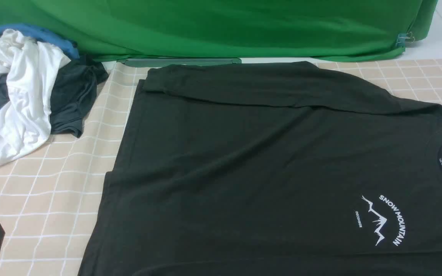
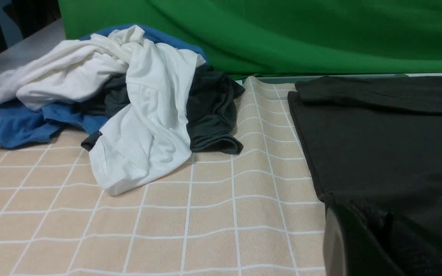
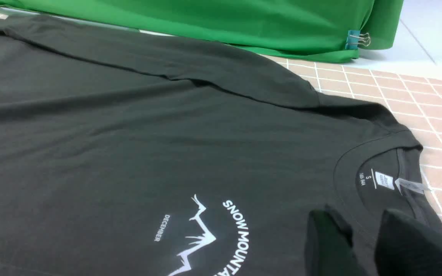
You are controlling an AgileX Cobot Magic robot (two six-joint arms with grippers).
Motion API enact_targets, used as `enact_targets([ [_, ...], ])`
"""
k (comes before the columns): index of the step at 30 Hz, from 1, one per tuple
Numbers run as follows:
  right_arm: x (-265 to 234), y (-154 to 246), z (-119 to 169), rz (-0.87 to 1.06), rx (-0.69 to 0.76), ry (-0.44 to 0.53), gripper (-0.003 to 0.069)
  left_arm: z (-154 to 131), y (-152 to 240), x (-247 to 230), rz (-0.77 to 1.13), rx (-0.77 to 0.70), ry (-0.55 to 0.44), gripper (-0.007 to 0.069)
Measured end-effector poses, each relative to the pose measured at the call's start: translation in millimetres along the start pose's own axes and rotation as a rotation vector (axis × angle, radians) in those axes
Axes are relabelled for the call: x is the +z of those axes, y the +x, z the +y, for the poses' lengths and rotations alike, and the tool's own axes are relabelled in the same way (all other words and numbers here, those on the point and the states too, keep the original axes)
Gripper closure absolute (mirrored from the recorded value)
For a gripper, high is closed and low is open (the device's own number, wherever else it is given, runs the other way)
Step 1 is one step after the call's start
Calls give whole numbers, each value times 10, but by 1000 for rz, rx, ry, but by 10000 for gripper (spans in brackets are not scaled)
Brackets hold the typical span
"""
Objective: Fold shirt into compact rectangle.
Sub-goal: 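Grasp the left edge of the dark T-shirt lying flat on the table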
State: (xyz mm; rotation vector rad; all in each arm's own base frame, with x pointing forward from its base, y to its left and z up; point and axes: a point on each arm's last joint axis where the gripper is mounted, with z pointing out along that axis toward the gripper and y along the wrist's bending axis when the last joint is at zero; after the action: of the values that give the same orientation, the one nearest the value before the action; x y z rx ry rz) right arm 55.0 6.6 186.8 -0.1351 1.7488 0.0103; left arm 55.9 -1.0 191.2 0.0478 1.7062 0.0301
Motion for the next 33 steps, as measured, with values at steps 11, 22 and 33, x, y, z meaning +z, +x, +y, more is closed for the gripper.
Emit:
enact_targets([
  [11,0,0,0,0,0,0,422,0,0,0,0,0,0,603],
  [22,0,0,0,0,0,0,422,6,-12,0,-14,21,-6,603],
  [33,0,-1,0,-1,0,0,422,39,-218,-27,-247,-591,30,603],
])
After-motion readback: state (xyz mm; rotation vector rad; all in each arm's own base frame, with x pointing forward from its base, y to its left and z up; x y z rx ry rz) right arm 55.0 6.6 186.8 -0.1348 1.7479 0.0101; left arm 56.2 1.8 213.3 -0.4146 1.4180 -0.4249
